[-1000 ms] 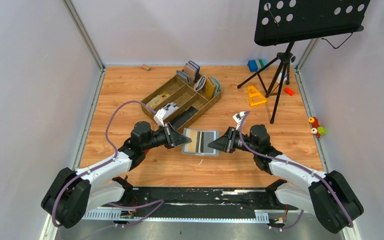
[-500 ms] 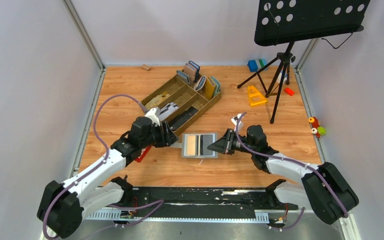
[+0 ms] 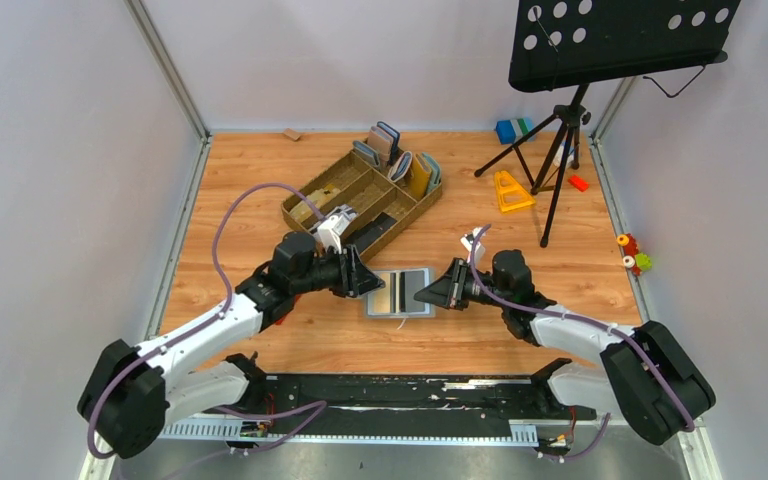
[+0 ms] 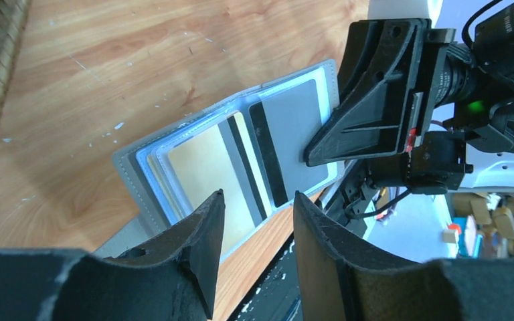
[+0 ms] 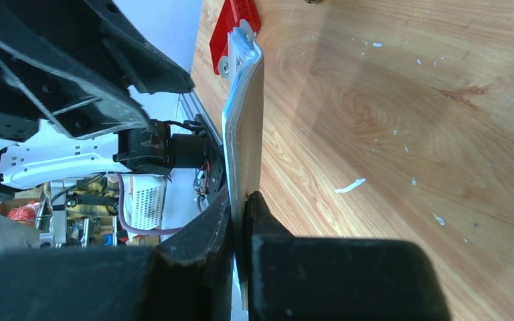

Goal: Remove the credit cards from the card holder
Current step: Remove the credit card from the card holder.

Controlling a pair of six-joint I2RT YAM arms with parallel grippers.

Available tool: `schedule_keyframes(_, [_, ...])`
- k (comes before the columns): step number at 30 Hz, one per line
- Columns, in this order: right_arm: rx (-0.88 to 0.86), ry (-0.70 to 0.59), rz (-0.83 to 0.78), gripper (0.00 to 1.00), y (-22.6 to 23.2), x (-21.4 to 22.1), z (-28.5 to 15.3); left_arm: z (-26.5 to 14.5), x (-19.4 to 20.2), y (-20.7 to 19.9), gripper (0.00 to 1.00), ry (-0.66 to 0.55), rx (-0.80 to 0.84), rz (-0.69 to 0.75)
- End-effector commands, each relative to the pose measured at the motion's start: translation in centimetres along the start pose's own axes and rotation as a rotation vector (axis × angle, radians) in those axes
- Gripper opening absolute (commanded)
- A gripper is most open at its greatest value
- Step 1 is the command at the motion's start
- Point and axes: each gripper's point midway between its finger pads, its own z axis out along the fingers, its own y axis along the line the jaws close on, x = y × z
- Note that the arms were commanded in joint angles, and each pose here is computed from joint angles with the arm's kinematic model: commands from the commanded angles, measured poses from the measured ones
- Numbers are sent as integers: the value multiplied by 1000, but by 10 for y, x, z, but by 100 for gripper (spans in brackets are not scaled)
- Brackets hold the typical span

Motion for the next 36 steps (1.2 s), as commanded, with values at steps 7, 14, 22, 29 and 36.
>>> schedule_keyframes(7, [-146, -44, -61, 0, 45, -19, -4, 14, -6, -17, 43, -19, 252, -110])
schedule_keyframes(14, [-197, -37, -41, 0, 54, -17, -6, 17, -1, -15, 44, -6, 279, -156])
schedule_keyframes(22, [-224, -39, -30, 0, 59, -17, -8, 10, -6, -28, 48, -36, 387, -195])
schedule_keyframes(29, [-249, -39, -21, 0, 65, -18, -9, 10, -4, -33, 47, -28, 445, -225])
schedule_keyframes(36, [-248, -35, -18, 0, 64, -17, -8, 8, -3, -33, 50, -34, 442, -219])
